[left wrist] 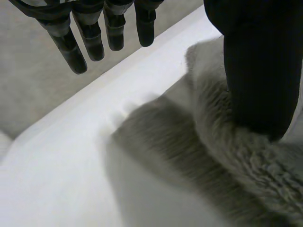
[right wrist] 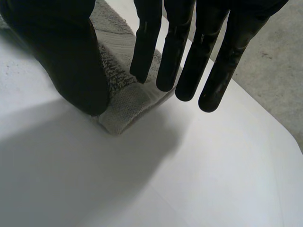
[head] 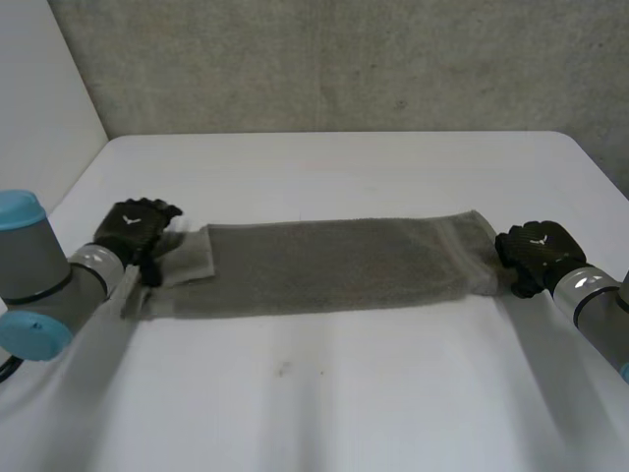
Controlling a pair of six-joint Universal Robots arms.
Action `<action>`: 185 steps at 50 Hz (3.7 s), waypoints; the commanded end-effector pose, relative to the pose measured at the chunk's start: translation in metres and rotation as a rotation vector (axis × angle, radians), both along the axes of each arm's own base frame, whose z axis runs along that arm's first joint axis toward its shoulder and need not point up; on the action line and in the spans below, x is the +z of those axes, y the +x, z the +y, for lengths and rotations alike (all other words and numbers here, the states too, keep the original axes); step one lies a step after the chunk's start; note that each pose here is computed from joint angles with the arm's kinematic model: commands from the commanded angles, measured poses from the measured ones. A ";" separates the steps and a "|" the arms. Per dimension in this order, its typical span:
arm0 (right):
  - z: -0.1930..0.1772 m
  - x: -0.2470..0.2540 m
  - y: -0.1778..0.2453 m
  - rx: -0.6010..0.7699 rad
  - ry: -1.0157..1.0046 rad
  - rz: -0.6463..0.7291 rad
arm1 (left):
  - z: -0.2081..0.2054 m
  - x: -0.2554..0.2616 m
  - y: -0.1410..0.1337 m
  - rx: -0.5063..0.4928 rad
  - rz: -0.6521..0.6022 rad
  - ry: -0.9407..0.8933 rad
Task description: Fold the towel.
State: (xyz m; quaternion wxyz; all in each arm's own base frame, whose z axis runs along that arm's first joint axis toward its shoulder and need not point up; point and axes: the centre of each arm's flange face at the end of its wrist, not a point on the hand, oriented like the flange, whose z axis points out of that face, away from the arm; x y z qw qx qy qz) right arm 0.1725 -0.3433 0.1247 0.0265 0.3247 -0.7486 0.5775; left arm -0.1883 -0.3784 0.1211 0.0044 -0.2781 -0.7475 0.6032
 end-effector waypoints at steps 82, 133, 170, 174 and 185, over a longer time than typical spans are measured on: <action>0.007 0.002 -0.006 -0.016 -0.050 0.040 | 0.004 0.014 -0.015 -0.006 -0.056 -0.081; 0.162 0.026 0.254 0.855 -0.181 -0.090 | 0.076 0.089 -0.015 -0.013 0.107 -0.127; 0.090 0.000 0.072 0.203 0.175 -0.126 | 0.113 0.011 -0.111 -0.116 0.135 0.083; 0.088 -0.008 0.073 0.221 0.190 -0.124 | 0.116 0.008 -0.111 -0.126 0.094 0.077; 0.082 0.001 0.080 0.209 0.170 -0.216 | 0.134 0.007 -0.114 -0.161 0.078 0.094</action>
